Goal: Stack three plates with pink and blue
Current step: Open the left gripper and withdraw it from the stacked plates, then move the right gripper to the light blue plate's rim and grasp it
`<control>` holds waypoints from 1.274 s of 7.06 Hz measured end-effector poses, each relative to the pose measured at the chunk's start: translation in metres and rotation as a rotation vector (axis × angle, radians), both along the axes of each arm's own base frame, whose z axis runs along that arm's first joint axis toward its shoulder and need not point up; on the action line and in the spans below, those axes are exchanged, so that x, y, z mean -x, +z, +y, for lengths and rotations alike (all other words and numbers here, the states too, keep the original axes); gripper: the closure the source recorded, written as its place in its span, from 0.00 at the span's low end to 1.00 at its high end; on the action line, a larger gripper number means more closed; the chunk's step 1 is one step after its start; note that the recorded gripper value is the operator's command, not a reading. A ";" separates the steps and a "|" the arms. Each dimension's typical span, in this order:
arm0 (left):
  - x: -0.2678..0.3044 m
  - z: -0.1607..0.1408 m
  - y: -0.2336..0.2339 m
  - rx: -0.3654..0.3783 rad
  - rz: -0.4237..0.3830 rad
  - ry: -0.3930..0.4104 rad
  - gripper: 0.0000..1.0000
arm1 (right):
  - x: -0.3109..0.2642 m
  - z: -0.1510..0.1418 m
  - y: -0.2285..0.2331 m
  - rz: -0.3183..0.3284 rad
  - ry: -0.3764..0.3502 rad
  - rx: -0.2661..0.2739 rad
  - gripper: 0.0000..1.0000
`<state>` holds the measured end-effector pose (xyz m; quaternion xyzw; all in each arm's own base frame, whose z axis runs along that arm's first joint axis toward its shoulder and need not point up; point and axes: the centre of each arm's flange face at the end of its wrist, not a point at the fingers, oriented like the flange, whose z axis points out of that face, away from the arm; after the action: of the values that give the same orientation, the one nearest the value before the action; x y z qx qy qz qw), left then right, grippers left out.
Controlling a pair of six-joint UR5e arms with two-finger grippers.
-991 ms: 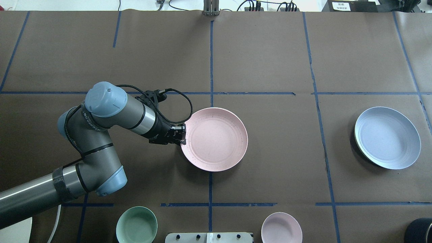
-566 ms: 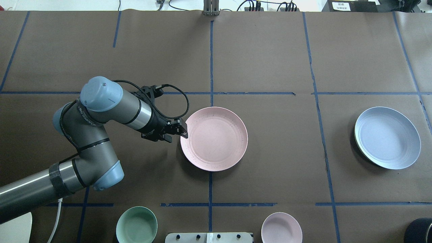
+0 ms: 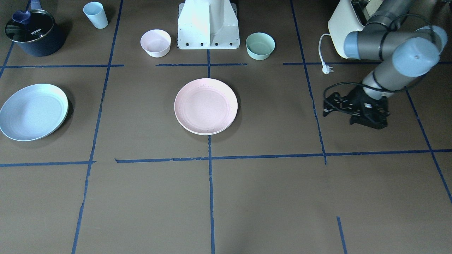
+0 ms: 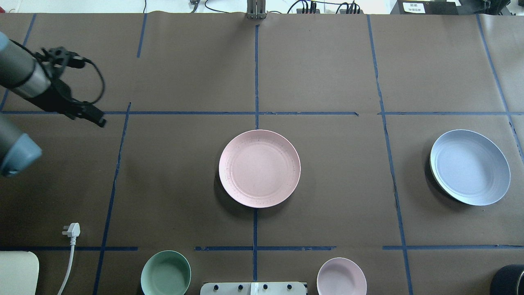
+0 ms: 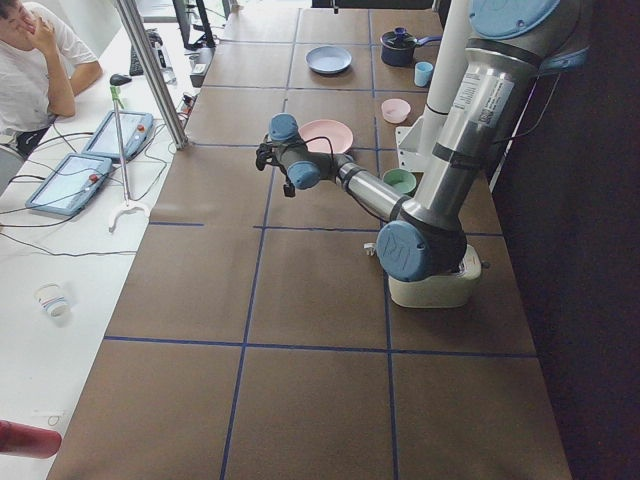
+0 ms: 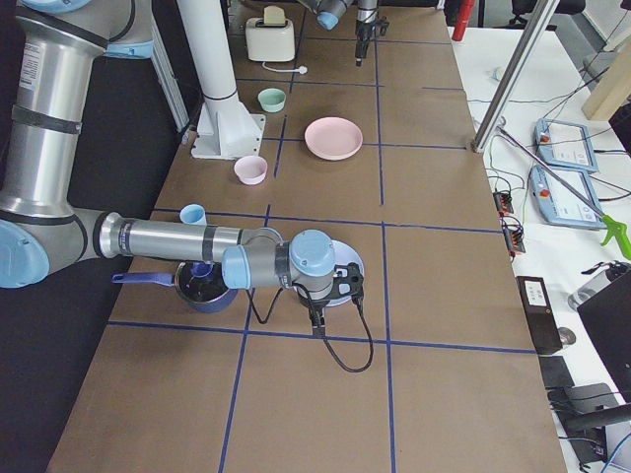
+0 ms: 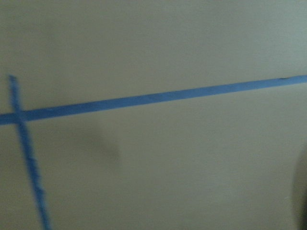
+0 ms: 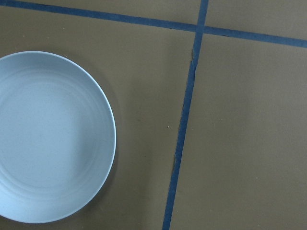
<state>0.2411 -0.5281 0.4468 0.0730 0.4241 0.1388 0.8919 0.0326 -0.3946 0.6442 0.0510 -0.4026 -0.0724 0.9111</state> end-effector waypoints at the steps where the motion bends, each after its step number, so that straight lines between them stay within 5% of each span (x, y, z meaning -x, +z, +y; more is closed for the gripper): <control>1: 0.068 0.007 0.030 -0.022 -0.066 0.035 0.00 | 0.001 -0.005 -0.008 -0.004 0.021 0.008 0.00; 3: 0.196 0.035 0.098 0.029 -0.137 0.042 0.00 | 0.005 -0.015 -0.022 -0.010 0.062 0.031 0.00; 5: 0.288 0.093 0.160 0.095 -0.117 -0.005 0.00 | 0.013 -0.026 -0.036 -0.020 0.070 0.028 0.01; 7: 0.324 0.152 0.200 0.151 -0.036 -0.064 0.00 | 0.055 -0.038 -0.050 -0.035 0.098 0.065 0.01; 9: 0.327 0.162 0.205 0.159 -0.004 -0.078 0.00 | 0.109 -0.038 -0.020 -0.073 0.179 0.061 0.04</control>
<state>-0.0860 -0.3657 0.6521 0.0181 0.4287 0.0697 0.9006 -0.0762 -0.4323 0.6246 0.0616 -0.4315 0.0232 0.8997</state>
